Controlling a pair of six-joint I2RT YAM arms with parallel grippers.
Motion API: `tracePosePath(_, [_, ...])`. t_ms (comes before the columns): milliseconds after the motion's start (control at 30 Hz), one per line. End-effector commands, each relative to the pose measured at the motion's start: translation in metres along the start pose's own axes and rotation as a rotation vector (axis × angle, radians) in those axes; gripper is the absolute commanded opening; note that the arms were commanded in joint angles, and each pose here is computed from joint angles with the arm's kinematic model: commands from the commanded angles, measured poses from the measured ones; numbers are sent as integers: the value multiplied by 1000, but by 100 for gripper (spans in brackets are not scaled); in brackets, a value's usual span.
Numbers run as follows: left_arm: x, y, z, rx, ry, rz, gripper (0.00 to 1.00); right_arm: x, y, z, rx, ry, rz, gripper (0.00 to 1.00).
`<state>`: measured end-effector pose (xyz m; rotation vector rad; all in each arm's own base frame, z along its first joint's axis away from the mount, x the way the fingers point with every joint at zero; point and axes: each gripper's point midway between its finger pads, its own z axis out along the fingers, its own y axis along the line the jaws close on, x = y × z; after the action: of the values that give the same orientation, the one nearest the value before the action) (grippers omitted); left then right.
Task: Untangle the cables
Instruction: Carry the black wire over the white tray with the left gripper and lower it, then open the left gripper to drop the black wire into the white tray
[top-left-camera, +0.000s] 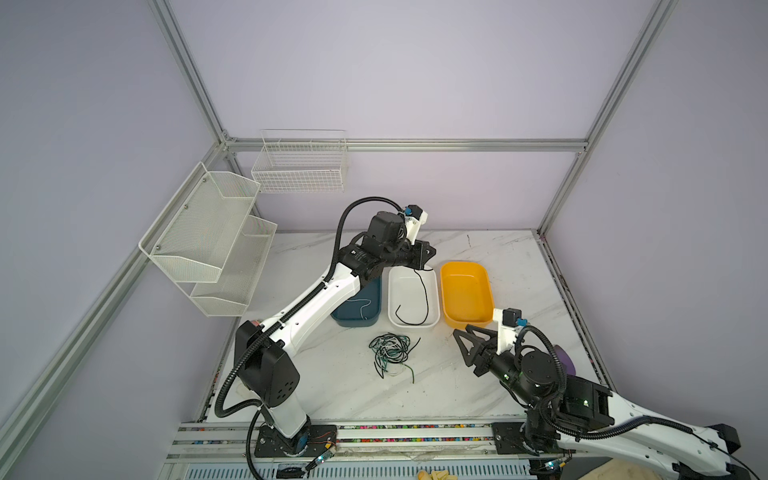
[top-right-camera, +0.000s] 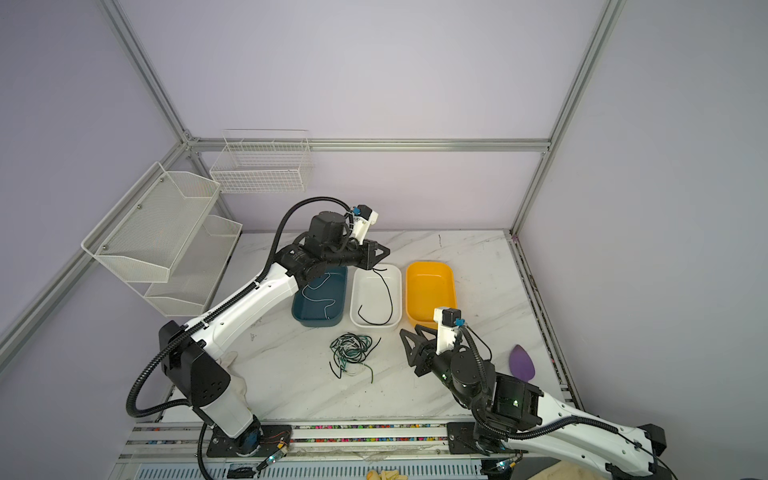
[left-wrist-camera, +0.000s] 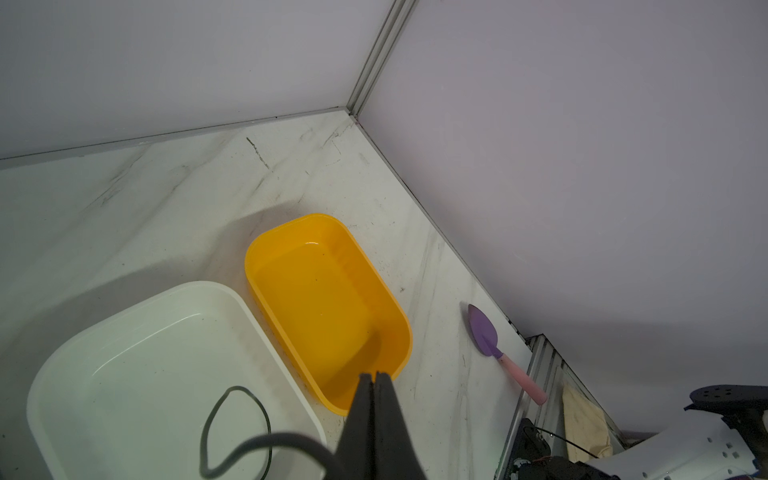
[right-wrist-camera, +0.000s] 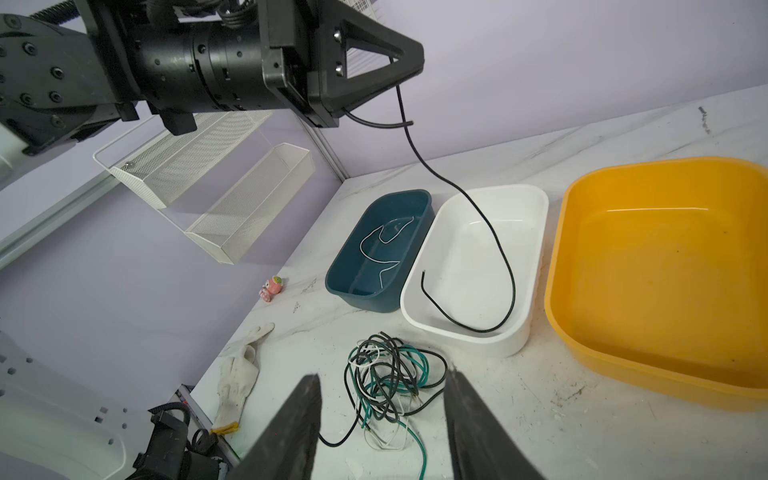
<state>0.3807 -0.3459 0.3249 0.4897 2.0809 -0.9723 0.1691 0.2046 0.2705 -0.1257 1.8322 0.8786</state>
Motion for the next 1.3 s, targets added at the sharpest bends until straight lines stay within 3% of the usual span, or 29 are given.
tracePosePath(0, [6, 14, 5, -27, -29, 11, 0, -7, 9, -1, -28, -14, 5, 51])
tracePosePath(367, [101, 84, 50, -209, 203, -128, 0, -5, 10, 4, -19, 1, -3, 52])
tracePosePath(667, [157, 106, 75, -284, 367, -162, 0, 0, 12, 6, -29, 15, -6, 52])
tracePosePath(1000, [174, 116, 81, -355, 442, -130, 0, 6, 11, 9, -25, 33, -14, 52])
tracePosePath(1267, [154, 110, 76, -376, 419, -88, 21, 9, 12, 11, -27, 40, -16, 53])
